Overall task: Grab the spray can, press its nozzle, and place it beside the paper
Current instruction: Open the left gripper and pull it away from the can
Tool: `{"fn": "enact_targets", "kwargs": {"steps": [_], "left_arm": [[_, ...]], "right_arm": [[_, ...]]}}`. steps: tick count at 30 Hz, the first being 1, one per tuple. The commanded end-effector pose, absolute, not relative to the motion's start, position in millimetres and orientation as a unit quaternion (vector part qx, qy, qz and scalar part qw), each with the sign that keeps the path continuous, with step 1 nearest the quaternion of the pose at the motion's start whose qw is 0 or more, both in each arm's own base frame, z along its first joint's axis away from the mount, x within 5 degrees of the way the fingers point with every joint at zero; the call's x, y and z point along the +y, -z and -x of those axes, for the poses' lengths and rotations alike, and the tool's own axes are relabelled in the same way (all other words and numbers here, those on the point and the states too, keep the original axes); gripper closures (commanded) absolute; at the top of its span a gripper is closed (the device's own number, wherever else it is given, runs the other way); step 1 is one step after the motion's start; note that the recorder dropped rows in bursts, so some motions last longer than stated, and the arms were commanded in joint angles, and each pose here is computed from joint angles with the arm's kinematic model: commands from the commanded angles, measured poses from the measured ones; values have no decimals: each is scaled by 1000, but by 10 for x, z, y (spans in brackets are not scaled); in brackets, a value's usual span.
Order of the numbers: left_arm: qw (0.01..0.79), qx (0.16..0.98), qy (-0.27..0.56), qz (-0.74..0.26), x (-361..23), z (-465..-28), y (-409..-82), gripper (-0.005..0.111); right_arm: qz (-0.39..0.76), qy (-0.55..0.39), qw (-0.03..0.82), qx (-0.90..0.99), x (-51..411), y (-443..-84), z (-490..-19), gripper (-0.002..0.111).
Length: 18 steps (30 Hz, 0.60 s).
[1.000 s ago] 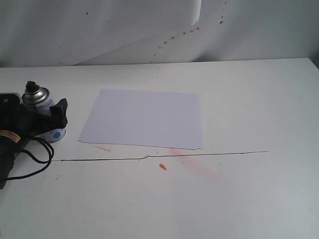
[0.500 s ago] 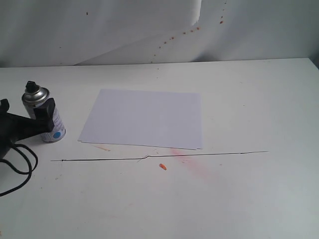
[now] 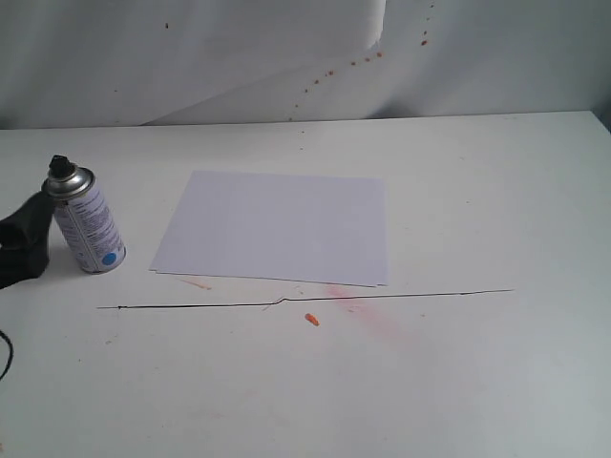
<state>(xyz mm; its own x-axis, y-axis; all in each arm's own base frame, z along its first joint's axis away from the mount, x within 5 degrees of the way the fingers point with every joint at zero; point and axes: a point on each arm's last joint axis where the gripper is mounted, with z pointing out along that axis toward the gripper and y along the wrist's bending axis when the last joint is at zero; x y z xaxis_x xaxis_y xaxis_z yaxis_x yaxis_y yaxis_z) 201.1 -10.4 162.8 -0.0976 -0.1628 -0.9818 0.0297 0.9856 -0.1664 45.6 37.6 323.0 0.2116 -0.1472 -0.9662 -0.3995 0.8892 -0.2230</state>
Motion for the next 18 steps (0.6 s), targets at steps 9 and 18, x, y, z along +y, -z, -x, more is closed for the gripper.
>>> {"fn": "enact_targets", "kwargs": {"steps": [9, 18], "left_arm": [[770, 628, 107, 10, -140, -1424, -2292, 106], [715, 695, 76, -19, -135, -1142, -2683, 107]], "right_arm": [[222, -82, 745, 624, 377, -3212, -455, 108], [221, -82, 745, 624, 377, -3212, -455, 108]]}}
